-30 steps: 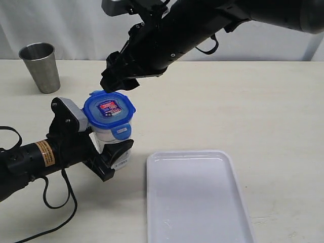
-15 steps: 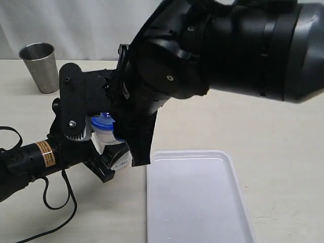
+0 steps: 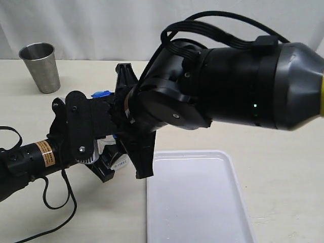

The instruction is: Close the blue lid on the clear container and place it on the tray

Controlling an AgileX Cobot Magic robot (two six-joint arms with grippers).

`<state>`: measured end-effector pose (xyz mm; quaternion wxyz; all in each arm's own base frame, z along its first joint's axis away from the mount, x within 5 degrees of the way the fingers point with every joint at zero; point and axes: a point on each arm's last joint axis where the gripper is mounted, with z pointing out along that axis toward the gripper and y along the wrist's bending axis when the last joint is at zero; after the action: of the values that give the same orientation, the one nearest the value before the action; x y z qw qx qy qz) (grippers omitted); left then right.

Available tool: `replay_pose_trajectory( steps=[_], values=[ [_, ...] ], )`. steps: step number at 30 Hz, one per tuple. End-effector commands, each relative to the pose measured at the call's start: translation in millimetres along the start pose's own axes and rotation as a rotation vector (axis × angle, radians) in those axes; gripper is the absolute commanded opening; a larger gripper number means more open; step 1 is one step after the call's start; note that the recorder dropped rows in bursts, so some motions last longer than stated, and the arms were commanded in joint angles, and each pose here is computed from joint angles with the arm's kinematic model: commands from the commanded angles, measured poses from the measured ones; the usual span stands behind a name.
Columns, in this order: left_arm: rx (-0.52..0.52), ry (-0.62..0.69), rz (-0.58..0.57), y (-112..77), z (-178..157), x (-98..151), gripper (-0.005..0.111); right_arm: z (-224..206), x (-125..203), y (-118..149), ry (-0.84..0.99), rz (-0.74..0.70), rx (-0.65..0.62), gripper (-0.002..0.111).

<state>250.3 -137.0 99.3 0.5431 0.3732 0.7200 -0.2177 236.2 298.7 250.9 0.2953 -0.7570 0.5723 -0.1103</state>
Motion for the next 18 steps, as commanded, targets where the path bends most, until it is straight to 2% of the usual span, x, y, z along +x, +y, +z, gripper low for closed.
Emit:
replay_pose_trajectory(
  steps=[1, 18],
  values=[
    [0.008, -0.012, 0.007, -1.4, 1, -2, 0.000, 18, 1, 8, 0.027, -0.023, -0.034, 0.046],
    [0.073, -0.039, -0.015, -7.3, 0, -5, 0.000, 78, 7, 36, 0.144, -0.116, -0.149, 0.038]
  ],
)
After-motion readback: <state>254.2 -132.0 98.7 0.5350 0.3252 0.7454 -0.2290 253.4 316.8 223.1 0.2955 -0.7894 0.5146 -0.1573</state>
